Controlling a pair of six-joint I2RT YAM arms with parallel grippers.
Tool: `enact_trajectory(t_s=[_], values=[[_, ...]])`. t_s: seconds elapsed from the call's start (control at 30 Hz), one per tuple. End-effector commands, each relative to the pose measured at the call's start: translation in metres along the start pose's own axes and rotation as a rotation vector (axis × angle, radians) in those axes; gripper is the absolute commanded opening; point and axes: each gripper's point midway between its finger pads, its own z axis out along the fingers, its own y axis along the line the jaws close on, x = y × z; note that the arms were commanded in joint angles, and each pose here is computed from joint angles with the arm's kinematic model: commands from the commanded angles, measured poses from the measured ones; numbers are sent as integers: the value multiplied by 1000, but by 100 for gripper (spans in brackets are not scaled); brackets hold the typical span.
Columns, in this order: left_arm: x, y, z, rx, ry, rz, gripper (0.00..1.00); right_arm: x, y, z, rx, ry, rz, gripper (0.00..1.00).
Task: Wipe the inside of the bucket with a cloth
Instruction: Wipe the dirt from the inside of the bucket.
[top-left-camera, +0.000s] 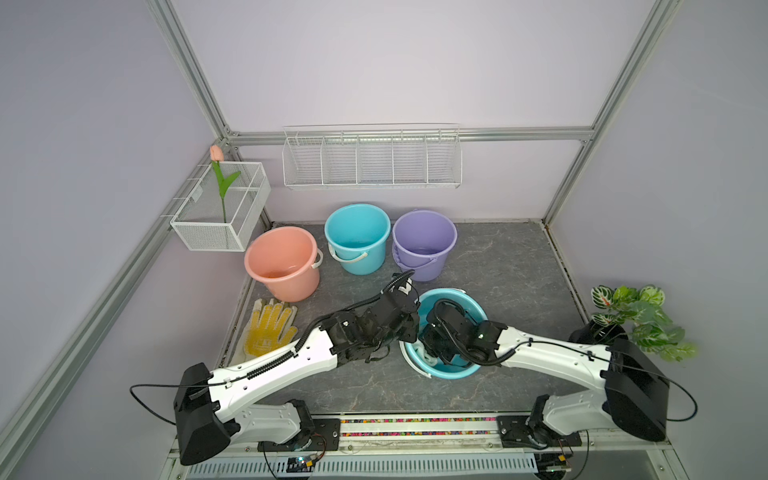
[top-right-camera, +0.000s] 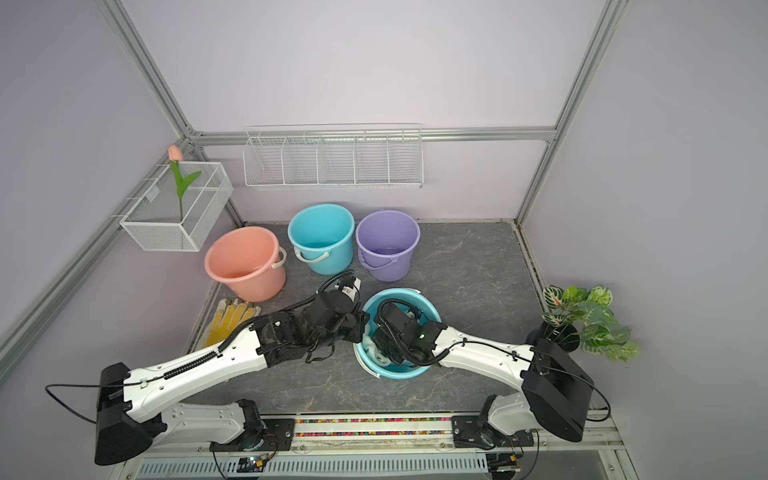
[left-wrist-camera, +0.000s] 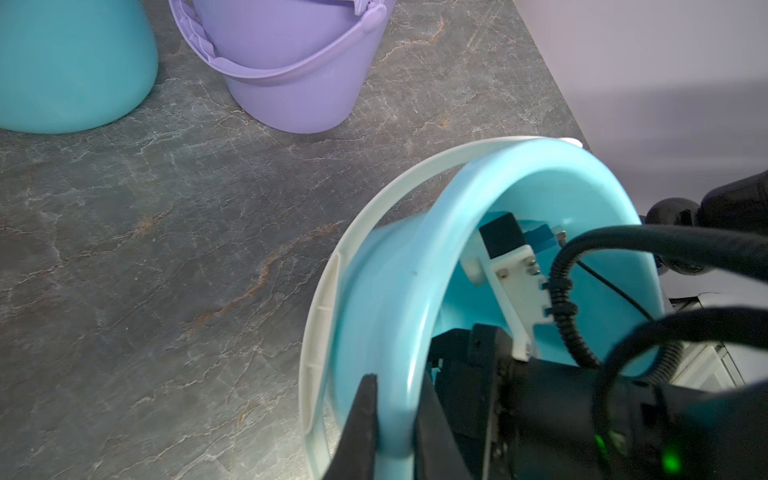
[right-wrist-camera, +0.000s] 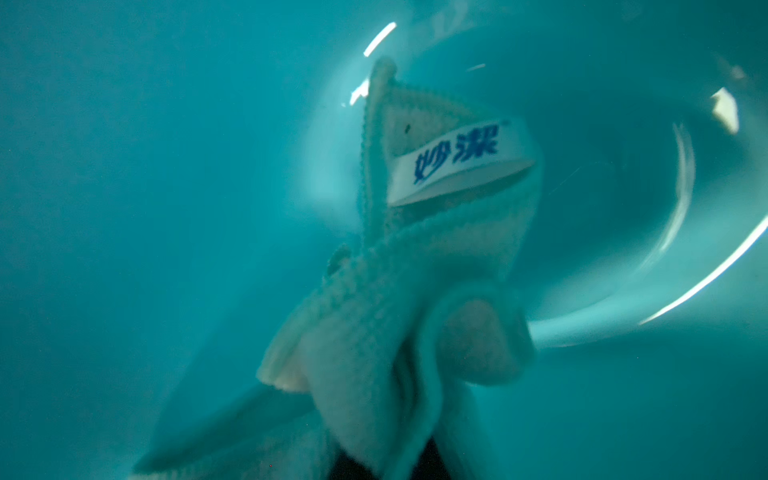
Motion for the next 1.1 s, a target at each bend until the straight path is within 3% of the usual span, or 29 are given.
enact_trajectory(t_s=[0.0,0.33,0.57,0.8,1.07], values=[[10,-8,-4,51,35,35,0,-18,-19,13,81,-79,75,7],[10,-5,-8,43,26,33,0,-20,-64,62,263,-97,84,7],[11,0,-10,30,15,28,0,-18,-75,68,313,-91,64,7],[7,13,-11,-30,-14,10,0,-27,-31,18,237,-154,-63,7],[6,21,-5,-46,-14,-3,0,-28,2,-40,107,-180,-119,7]])
